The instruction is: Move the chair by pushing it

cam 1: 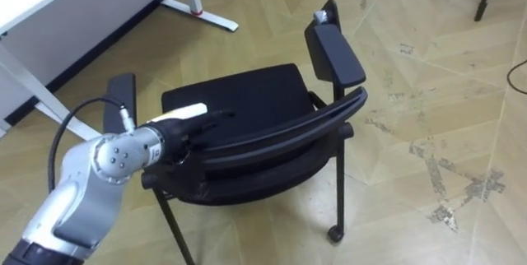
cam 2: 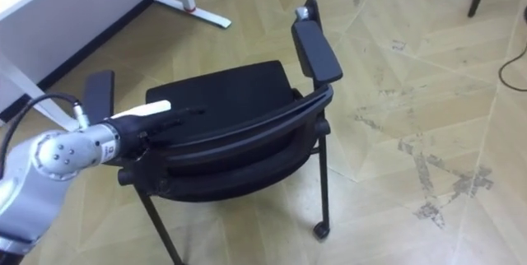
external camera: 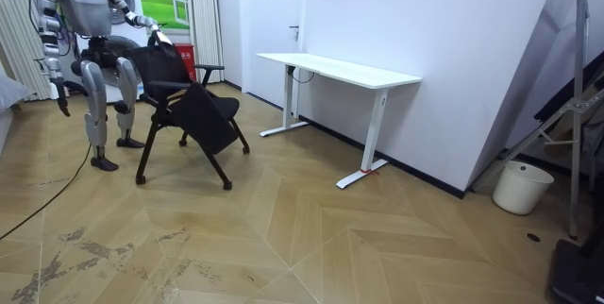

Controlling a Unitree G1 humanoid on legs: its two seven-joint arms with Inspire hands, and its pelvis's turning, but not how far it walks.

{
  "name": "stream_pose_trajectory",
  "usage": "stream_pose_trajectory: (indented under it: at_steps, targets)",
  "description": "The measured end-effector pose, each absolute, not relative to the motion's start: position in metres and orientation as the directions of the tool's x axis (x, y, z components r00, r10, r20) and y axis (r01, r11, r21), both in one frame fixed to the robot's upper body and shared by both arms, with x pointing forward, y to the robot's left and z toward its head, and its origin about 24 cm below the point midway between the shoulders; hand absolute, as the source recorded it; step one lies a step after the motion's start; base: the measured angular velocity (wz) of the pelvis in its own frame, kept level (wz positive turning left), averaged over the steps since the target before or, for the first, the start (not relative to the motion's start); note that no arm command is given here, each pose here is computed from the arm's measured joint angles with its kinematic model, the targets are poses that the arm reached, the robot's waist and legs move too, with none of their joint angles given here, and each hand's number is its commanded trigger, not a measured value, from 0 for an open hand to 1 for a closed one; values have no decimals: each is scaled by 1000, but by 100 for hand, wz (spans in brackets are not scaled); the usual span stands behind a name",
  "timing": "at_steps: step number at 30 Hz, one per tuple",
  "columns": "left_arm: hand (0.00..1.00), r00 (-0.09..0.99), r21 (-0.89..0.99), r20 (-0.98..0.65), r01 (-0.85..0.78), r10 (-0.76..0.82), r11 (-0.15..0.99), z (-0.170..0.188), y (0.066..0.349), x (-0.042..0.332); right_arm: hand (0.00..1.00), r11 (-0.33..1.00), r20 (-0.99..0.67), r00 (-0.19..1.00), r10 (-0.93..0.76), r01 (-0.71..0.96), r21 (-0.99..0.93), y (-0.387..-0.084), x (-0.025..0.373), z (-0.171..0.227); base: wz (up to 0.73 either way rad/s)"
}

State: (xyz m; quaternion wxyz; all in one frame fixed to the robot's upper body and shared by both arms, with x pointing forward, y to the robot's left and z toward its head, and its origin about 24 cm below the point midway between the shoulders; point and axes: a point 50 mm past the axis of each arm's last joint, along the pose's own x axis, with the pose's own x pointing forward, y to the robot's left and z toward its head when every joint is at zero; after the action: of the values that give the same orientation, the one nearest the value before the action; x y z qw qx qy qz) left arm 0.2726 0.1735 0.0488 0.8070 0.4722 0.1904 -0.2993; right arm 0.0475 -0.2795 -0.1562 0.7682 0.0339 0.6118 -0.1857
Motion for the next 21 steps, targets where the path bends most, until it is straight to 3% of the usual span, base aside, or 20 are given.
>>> stream_pose_trajectory:
  at_steps: [8, 9, 11, 12, 21]
  targets:
    - [0, 797, 697, -546, 603, -257, 389, 36, 175, 276, 0, 937, -940, 222, -257, 297, -186, -273, 50, -156, -5]
    - [5, 798, 697, -545, 601, -255, 390, 35, 175, 276, 0, 937, -940, 222, -259, 294, -189, -273, 50, -156, -4]
    - [77, 805, 701, -540, 592, -248, 397, 31, 176, 277, 0, 939, -941, 217, -259, 286, -192, -274, 48, -156, 0]
    - [100, 807, 702, -536, 589, -248, 400, 29, 176, 277, 0, 940, -942, 216, -259, 282, -193, -274, 47, -156, 0]
    - [100, 813, 728, -540, 580, -215, 364, 21, 181, 279, 0, 945, -945, 210, -251, 264, -192, -274, 43, -156, 4]
